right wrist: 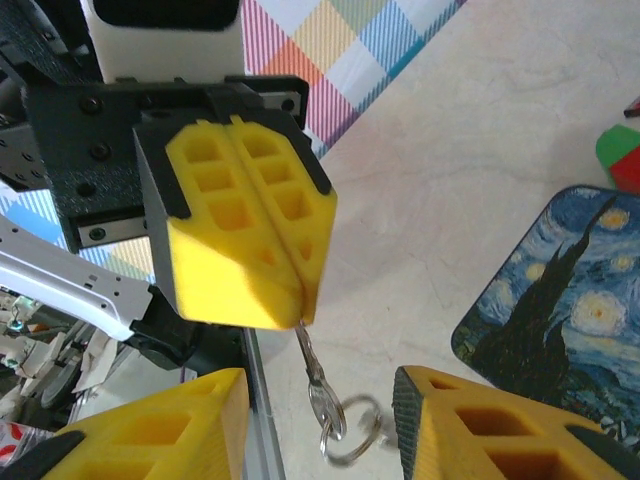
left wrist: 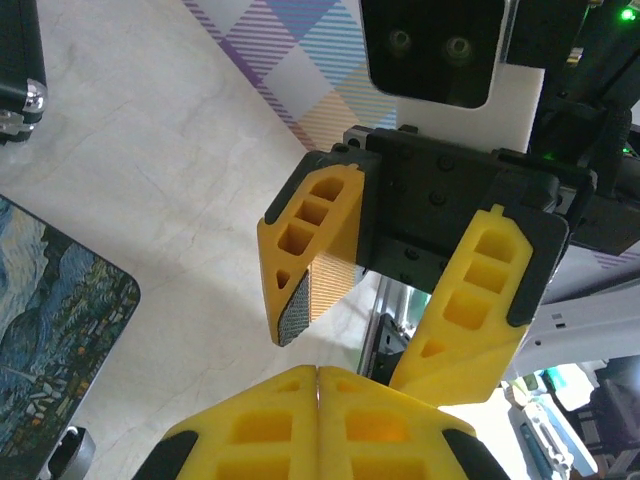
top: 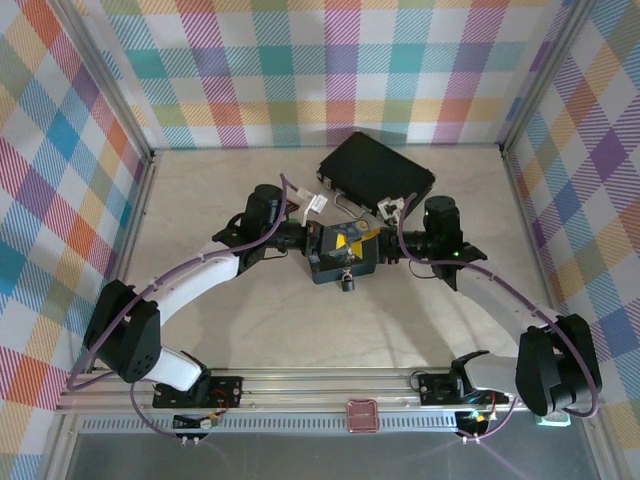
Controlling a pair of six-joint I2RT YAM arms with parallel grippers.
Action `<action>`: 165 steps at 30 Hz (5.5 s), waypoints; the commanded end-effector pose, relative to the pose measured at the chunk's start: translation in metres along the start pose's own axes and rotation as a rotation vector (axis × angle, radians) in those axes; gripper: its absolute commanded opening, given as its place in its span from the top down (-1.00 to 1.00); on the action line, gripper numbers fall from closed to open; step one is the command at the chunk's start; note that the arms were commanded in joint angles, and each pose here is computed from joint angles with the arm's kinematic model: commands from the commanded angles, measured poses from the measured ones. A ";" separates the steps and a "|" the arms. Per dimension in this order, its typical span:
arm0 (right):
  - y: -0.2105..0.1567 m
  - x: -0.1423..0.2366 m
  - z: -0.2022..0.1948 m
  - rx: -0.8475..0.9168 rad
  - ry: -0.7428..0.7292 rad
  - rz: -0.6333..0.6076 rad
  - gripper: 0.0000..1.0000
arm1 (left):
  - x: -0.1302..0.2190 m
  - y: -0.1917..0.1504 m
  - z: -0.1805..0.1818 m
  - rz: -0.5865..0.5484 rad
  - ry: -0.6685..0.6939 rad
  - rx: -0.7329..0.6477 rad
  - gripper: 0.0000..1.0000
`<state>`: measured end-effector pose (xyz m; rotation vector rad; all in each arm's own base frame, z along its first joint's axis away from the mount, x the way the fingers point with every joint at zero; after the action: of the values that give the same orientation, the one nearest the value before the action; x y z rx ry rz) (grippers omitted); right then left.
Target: Unlock the padlock with the key
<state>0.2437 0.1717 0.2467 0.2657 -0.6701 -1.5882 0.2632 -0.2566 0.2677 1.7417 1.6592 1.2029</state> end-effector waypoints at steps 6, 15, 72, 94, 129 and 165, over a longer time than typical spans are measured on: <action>0.001 -0.003 0.001 0.005 0.120 0.007 0.29 | 0.009 0.012 -0.011 -0.070 -0.012 -0.052 1.00; 0.005 -0.008 -0.004 -0.040 0.153 0.016 0.56 | 0.011 0.007 -0.009 -0.089 0.023 -0.022 1.00; 0.043 0.001 -0.134 -0.093 -1.036 -0.049 1.00 | 0.097 -0.096 0.044 -0.201 0.863 0.306 -0.99; 0.046 -0.107 -0.110 -0.136 -0.837 0.046 1.00 | 0.038 -0.162 0.009 -0.143 0.716 0.457 -0.79; -0.008 0.020 -0.060 -0.172 -0.827 -0.105 1.00 | -0.089 -0.186 0.064 -0.138 1.192 0.322 -0.24; -0.069 -0.010 -0.080 -0.345 -0.324 -0.023 1.00 | -0.020 -0.163 0.048 -0.318 0.771 0.727 1.00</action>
<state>0.2287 0.1514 0.1365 -0.3701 -0.7344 -1.7482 0.2148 -0.2343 0.0896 1.2730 2.9767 1.4575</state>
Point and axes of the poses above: each hand's point on the last joint's axis, 136 mm out from that joint toward the fingers, its own x axis back along the fingers, its own z axis along the line the jaws close on, y = z × x, the point moved 8 cm from there along x, back along the fingers, and after that the axes turned 13 degrees about -x, right-handed, at the moved point
